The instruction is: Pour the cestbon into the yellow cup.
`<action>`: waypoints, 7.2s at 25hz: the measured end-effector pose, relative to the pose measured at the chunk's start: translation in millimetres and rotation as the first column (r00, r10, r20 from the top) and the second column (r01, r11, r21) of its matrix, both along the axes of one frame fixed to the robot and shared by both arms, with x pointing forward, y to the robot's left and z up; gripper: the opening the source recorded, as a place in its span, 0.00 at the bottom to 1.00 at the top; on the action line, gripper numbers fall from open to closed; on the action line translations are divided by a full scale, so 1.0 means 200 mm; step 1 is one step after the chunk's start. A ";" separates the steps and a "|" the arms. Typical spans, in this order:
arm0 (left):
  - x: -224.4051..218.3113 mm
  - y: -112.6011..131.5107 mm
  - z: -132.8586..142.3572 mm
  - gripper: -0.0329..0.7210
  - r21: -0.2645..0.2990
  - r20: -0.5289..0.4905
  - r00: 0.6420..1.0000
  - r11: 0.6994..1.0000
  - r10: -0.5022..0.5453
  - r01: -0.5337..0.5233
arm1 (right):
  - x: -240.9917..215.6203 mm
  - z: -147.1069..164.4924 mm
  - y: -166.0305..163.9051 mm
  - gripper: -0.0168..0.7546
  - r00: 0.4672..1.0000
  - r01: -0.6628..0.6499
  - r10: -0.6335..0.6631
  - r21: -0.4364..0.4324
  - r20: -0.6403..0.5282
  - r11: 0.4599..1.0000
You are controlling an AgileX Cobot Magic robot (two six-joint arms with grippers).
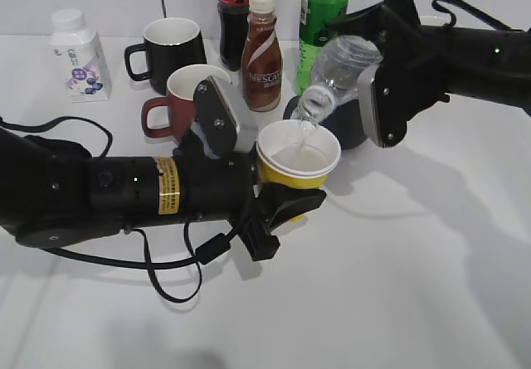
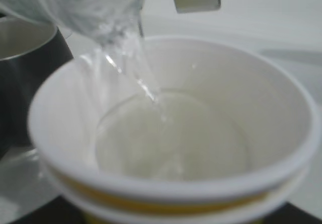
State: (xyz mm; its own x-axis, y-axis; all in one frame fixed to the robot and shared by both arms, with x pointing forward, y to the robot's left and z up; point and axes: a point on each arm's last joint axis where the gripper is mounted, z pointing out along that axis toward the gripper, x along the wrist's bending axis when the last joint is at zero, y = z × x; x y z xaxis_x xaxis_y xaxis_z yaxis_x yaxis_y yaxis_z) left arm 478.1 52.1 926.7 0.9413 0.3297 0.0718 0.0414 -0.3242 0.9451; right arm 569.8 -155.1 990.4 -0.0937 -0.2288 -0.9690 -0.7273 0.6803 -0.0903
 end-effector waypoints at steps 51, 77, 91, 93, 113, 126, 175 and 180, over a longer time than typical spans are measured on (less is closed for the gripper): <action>0.14 0.89 0.15 0.52 -0.149 0.043 0.761 0.757 0.648 -0.636 | -0.11 -0.09 -0.27 0.63 0.532 0.840 0.067 0.536 -0.844 0.083; 0.41 0.90 -0.25 0.52 -0.132 -0.030 0.676 0.667 0.737 -0.733 | -0.07 -0.37 -0.36 0.63 0.509 0.855 -0.075 0.513 -0.858 -0.071; 0.37 0.91 -0.30 0.80 -0.126 -0.044 0.666 0.658 0.744 -0.743 | -0.06 -0.40 -0.35 0.63 0.507 0.857 -0.079 0.511 -0.858 -0.059; 0.35 0.92 -0.31 0.81 -0.128 -0.050 0.665 0.656 0.745 -0.744 | -0.06 -0.42 -0.35 0.63 0.497 0.863 -0.082 0.502 -0.864 -0.057; 0.10 0.95 -0.21 0.82 -0.111 -0.068 0.659 0.650 0.749 -0.751 | -0.06 -0.47 -0.37 0.86 0.459 0.876 -0.038 0.460 -0.888 -0.147; -0.11 0.98 -0.15 0.82 -0.089 -0.088 0.663 0.657 0.743 -0.748 | -0.27 -0.46 -0.42 0.86 0.334 0.931 -0.047 0.338 -0.941 -0.137; -1.02 1.18 0.82 0.72 0.420 -0.161 0.738 0.723 0.655 -0.549 | -1.56 0.53 -0.67 0.79 0.079 0.994 -0.061 0.074 -0.995 0.077; -1.09 1.24 0.70 0.72 0.360 -0.124 0.766 0.748 0.631 -0.558 | -1.72 0.42 -0.71 0.79 0.193 0.979 -0.036 0.190 -0.980 0.073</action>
